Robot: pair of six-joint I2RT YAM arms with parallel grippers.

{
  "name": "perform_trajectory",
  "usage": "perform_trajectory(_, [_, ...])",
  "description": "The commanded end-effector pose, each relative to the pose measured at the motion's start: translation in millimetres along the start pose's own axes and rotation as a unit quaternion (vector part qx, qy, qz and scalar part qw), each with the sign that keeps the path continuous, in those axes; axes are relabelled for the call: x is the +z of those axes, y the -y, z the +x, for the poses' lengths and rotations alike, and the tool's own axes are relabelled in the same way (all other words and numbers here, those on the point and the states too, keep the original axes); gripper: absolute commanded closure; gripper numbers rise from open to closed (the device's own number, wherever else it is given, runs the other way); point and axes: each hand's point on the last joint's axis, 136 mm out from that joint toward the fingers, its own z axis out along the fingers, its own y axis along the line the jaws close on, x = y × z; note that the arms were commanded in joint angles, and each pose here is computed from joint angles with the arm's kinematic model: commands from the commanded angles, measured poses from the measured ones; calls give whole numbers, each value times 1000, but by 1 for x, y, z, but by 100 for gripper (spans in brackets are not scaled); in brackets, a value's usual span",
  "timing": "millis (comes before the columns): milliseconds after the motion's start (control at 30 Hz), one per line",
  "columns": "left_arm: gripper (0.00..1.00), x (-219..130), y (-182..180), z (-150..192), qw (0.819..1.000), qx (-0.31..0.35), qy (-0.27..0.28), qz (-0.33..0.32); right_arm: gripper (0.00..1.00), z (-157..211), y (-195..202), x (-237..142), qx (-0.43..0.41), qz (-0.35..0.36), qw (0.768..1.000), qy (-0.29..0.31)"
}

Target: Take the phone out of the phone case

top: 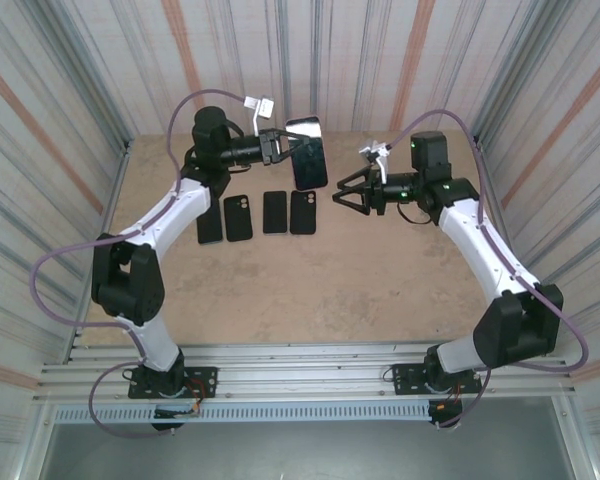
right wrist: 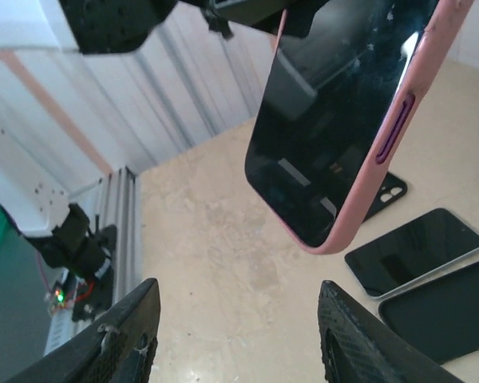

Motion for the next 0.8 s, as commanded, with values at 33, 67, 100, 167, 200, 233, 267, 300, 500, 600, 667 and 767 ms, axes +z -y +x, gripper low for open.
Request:
perform_trajectory(33, [100, -20, 82, -19, 986, 148, -16, 73, 53, 23, -5, 13, -59, -12, 996, -64])
perform_trajectory(67, [100, -22, 86, -17, 985, 154, -19, 78, 54, 25, -5, 16, -67, -13, 995, -69])
perform_trajectory(100, [100, -23, 89, -15, 984, 157, -23, 84, 56, 26, -5, 19, -73, -14, 995, -73])
perform_trajectory(167, [100, -25, 95, -12, 982, 160, -30, 92, 57, 23, -8, 25, -79, -27, 994, -71])
perform_trajectory(200, [100, -26, 98, -10, 982, 160, -35, 97, 59, 21, -11, 28, -82, -36, 994, -67])
perform_trajectory(233, [100, -27, 100, -8, 982, 158, -38, 101, 60, 18, -13, 31, -86, -42, 993, -64])
perform_trajectory(267, [100, -28, 101, -7, 981, 156, -41, 104, 62, 17, -15, 33, -92, -47, 993, -62])
perform_trajectory(300, [100, -29, 102, -5, 981, 155, -43, 105, 63, 14, -17, 35, -99, -51, 992, -58])
perform_trajectory(500, [100, -31, 101, -2, 982, 153, -45, 102, 69, -3, -37, 41, -130, -87, 987, -25])
perform_trajectory(600, [100, -32, 101, -1, 982, 150, -48, 104, 70, -10, -43, 40, -131, -99, 986, -12])
perform_trajectory(667, [100, -32, 102, -1, 982, 148, -49, 106, 72, -12, -46, 41, -136, -101, 986, -10])
perform_trajectory(767, [100, -32, 102, 0, 983, 144, -50, 106, 75, -11, -46, 41, -140, -98, 985, -14])
